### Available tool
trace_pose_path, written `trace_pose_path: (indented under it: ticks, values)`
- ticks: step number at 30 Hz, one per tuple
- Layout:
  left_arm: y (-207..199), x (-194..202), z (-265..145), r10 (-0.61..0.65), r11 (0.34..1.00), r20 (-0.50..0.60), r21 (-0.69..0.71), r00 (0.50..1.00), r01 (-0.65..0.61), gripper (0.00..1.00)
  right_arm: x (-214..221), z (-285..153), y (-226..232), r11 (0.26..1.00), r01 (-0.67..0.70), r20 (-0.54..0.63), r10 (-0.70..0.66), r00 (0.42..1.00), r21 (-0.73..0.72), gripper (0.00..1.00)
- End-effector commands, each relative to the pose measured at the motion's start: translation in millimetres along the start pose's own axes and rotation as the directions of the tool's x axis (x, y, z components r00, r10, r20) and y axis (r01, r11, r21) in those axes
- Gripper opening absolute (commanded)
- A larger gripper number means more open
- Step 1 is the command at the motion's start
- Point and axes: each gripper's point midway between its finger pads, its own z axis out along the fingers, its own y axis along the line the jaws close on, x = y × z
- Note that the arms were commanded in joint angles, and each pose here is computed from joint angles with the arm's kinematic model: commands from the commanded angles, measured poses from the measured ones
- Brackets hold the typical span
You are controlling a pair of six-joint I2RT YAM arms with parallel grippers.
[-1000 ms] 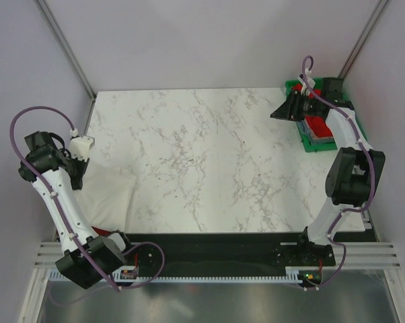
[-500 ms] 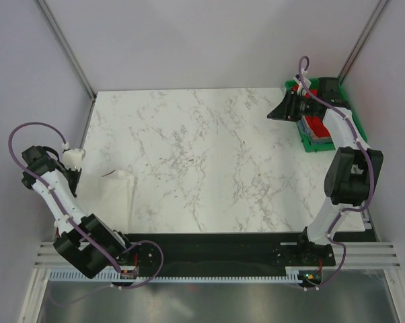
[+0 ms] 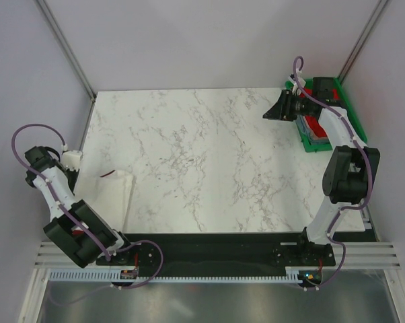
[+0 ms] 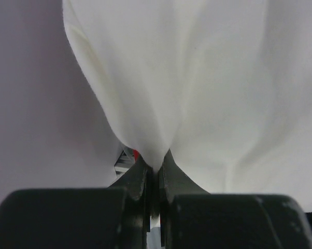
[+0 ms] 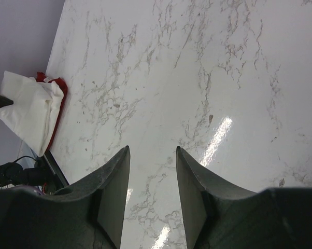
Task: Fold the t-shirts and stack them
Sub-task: Neatly place the folded tshirt to the corner, then reset both grippers
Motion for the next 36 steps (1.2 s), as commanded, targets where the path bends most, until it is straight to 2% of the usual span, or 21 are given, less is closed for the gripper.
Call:
trace_pose_path:
  ticks: [1,6,9,10,12,13,14,17,21,23,25,27,29,31,33,36]
  values:
    - [20,2,4,-0.021,0.995,-0.005,-0.099,1.000,0.021,0.02,-12,3,8,0.998,0.053,0.030,-0.052,0.998,-0.028,0.48]
    - [16,8,12,-0.065,0.994,-0.031,-0.085,0.997,0.063,0.03,-13,7,10,0.998,0.055,0.028,-0.055,0.998,-0.034,0.48]
    - [19,11,14,-0.101,0.989,-0.043,-0.111,0.994,0.096,0.21,-15,6,11,0.997,0.063,0.033,-0.062,0.998,-0.034,0.49]
    - [24,9,11,-0.115,0.984,-0.028,-0.139,0.993,0.110,0.50,-15,6,11,0.997,0.063,0.032,-0.062,0.998,-0.035,0.49]
    - [26,-1,2,-0.151,0.976,0.026,-0.152,0.988,0.153,0.65,-15,5,12,0.997,0.066,0.032,-0.065,0.997,-0.038,0.49]
    - [27,-13,-6,-0.155,0.975,0.087,-0.145,0.984,0.167,0.88,-15,4,14,0.997,0.072,0.034,-0.070,0.997,-0.037,0.49]
    - [30,-22,-21,-0.165,0.968,0.145,-0.168,0.976,0.188,1.00,-16,3,15,0.996,0.077,0.037,-0.076,0.996,-0.038,0.49]
    - [26,-59,-54,-0.118,0.971,0.303,-0.165,0.946,0.174,1.00,-18,0,19,0.995,0.090,0.044,-0.089,0.995,-0.036,0.49]
    - [-2,-106,-93,-0.014,0.987,0.455,-0.134,0.891,0.084,1.00,-23,-5,23,0.993,0.120,0.060,-0.118,0.991,-0.023,0.51]
    - [-18,-119,-108,-0.013,0.994,0.512,-0.088,0.859,0.067,1.00,-25,-6,22,0.991,0.131,0.066,-0.131,0.989,-0.002,0.55]
    - [-37,-139,-125,-0.018,0.999,0.584,-0.021,0.812,0.036,1.00,-27,-10,24,0.986,0.167,0.075,-0.168,0.983,0.019,0.98]
    - [-55,-157,-142,-0.026,0.999,0.639,0.044,0.768,-0.003,1.00,-30,-12,29,0.971,0.228,0.076,-0.233,0.970,0.067,0.98]
    - [-75,-172,-152,-0.070,0.992,0.663,0.126,0.745,-0.020,1.00,-33,-13,24,0.937,0.304,0.064,-0.319,0.946,0.174,0.98]
    - [-91,-189,-163,-0.123,0.978,0.671,0.208,0.731,-0.027,1.00,-31,-7,45,0.886,0.415,0.038,-0.431,0.901,0.207,0.98]
    - [-108,-208,-174,-0.132,0.964,0.683,0.256,0.718,-0.067,1.00,-28,1,54,0.850,0.460,0.012,-0.479,0.878,0.258,0.98]
    - [-130,-235,-156,-0.150,0.938,0.629,0.334,0.763,-0.091,1.00,-28,10,57,0.856,0.442,0.025,-0.465,0.885,0.269,0.98]
